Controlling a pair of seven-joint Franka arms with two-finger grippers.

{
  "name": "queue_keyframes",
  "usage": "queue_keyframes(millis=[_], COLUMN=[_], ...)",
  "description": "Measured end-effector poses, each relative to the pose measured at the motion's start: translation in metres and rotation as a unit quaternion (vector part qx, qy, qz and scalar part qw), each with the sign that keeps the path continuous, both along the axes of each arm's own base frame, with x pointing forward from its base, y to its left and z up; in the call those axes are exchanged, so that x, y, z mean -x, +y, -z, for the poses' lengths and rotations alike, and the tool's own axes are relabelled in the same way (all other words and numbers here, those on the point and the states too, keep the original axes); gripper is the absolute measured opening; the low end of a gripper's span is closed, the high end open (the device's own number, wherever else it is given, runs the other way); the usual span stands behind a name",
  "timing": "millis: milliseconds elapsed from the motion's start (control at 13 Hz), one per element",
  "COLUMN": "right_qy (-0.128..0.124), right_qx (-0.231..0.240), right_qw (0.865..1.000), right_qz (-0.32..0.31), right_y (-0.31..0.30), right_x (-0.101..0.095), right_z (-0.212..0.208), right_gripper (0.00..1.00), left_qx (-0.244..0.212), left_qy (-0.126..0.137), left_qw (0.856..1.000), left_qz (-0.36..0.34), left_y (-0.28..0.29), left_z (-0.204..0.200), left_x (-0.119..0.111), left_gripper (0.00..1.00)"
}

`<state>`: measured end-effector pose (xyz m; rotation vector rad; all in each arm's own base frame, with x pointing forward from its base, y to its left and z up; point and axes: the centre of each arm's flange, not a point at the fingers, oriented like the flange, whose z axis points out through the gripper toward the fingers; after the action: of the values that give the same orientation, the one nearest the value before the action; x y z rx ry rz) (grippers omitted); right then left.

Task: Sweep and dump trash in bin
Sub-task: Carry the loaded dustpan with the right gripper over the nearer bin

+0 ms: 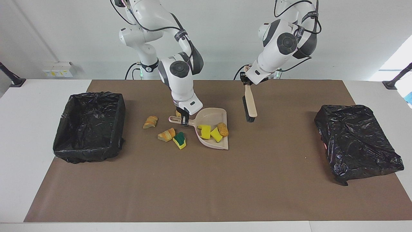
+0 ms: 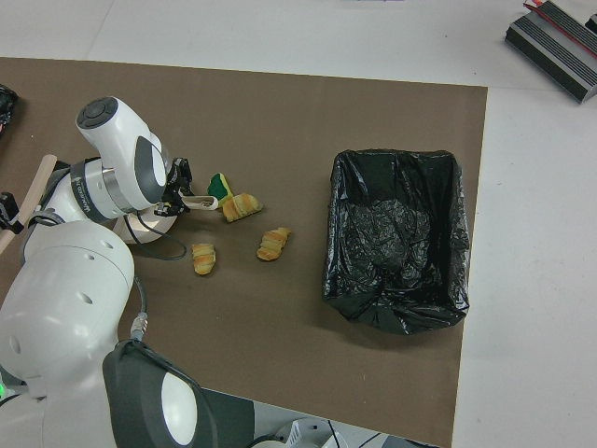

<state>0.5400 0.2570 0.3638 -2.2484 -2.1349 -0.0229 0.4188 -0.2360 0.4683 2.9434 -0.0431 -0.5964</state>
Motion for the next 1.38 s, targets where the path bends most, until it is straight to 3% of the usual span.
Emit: queue_keyframes(millis=[384,691,1075,1382], right_qy=[-0.036,-0.036,-0.005,-0.011], right_qx=[-0.023,-0.024,-0.025,-0.026], right_qw=[0.999,0.998,0.997,0.995], right_qz=[-0.022,-0.038,-0.068,-0.099], right_y=[-0.054,-0.130,-0.231,-0.341], right_x=[-0.043,-0.071,-0.081,-0.072], right_z=[-0.043,-0.075,-0.117,-0.135], right_gripper=[0.31,0.31,0.31,0.31], left_qx=[-0.010,-0.019,-0.032,-0.040], left_qy=[0.004,-0.040,-0.068,-0.068], left_qw=[1.000,0.999,0.996,0.996], left_qz=[-0.007,-0.029,-0.046,-0.051], left_y=[0.006,-0.035,-0.115,-0.135], left_z=[0.017,0.035,0.079,0.106], left_x=[0.020,0.051,0.087,0.095], left_gripper=[0.26,0.26,0.26,0.26])
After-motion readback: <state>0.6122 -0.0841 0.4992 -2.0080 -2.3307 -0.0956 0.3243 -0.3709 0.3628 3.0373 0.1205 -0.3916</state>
